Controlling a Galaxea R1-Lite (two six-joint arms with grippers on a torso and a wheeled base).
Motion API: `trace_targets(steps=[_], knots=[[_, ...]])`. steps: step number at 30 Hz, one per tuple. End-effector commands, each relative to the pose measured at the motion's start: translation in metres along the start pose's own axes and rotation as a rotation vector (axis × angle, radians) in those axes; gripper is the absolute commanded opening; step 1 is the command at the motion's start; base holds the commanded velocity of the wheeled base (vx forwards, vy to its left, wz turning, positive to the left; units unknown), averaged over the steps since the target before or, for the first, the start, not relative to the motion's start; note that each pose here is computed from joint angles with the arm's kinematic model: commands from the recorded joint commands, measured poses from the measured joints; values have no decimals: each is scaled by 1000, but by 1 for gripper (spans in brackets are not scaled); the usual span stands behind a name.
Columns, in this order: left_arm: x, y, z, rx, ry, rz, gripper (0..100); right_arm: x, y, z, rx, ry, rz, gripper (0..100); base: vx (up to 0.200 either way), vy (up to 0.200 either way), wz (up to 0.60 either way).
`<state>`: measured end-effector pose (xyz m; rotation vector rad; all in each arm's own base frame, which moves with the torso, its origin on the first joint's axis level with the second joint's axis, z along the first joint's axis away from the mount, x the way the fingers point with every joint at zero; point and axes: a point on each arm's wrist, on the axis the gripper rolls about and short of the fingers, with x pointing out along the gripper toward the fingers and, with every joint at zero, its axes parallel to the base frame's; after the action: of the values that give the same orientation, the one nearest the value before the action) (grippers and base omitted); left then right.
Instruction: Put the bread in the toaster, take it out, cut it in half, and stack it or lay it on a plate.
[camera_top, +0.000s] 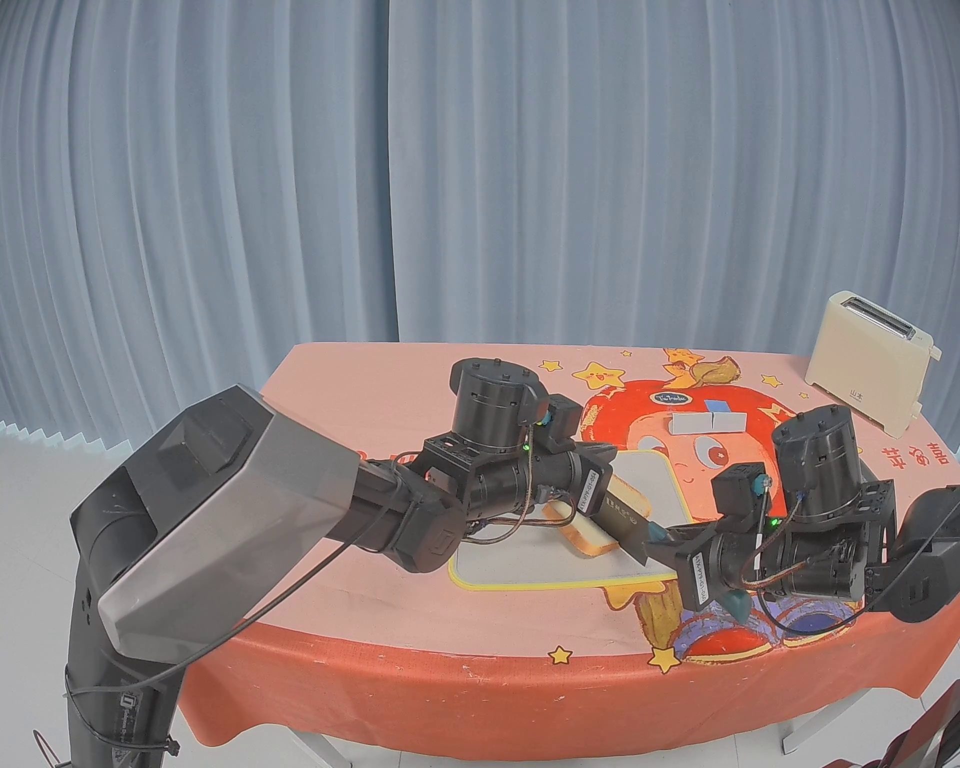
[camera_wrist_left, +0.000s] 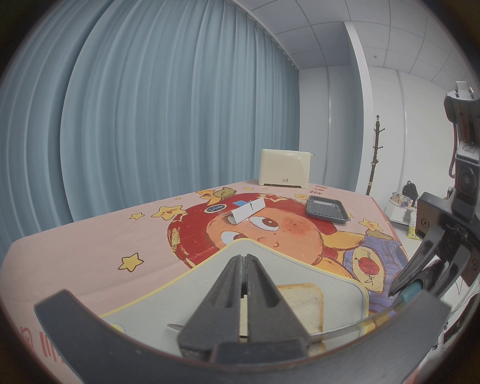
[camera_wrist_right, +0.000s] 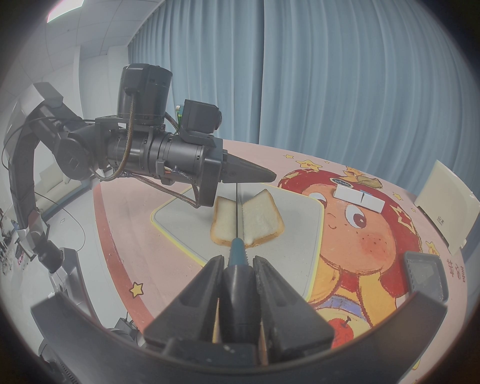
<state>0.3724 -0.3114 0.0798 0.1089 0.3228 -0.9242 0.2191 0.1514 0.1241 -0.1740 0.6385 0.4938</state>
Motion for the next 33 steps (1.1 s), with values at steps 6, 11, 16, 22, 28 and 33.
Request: trace_targets(steps=[6, 11, 16, 22, 28, 33], knots=[[-21, -2, 35, 19, -81, 8, 0, -2, -2, 1, 4, -11, -4, 0, 0, 0, 0], [-29, 5, 47, 20, -112, 25, 0, -2, -1, 1, 4, -10, -3, 0, 0, 0, 0], [-38, 14, 53, 19, -132, 48, 0, -2, -2, 1, 5, -10, -5, 0, 0, 0, 0], [-37, 8, 21, 0, -45, 39, 0, -2, -1, 2, 4, -13, -2, 0, 0, 0, 0], [-36, 3, 15, 7, -64, 31, 0, -2, 0, 1, 4, -11, 1, 0, 0, 0, 0], [-36, 1, 12, 6, -57, 25, 0, -1, 0, 1, 1, -8, 2, 0, 0, 0, 0]])
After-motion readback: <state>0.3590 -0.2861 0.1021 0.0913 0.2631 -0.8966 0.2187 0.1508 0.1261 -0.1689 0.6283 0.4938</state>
